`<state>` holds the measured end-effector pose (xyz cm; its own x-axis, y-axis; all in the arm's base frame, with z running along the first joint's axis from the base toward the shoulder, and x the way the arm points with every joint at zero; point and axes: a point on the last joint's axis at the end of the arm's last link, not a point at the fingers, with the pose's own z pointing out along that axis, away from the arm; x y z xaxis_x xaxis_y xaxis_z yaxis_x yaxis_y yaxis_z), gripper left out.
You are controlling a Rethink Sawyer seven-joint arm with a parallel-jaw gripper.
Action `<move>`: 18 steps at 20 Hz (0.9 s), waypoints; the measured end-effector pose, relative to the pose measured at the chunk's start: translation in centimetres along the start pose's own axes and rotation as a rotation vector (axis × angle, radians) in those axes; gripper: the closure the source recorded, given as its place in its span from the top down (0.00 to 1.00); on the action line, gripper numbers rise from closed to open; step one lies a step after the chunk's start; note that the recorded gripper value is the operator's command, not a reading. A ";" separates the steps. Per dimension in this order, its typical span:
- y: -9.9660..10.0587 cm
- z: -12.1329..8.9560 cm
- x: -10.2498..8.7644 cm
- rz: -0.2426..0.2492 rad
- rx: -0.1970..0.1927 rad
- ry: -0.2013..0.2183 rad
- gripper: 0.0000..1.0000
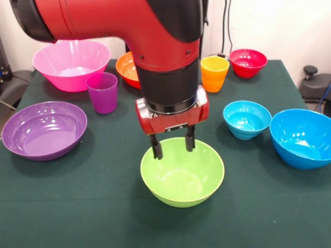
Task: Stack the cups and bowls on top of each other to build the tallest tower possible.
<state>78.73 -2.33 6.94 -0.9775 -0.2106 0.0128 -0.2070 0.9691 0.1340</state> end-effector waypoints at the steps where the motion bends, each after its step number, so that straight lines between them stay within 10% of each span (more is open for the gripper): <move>1: -0.4 0.3 0.2 -0.005 0.003 0.004 1.00; 18: -1.8 1.2 0.9 -0.021 0.004 0.013 1.00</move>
<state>78.15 -4.13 5.50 -0.9723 -0.2325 0.0227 -0.2277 0.9649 0.1309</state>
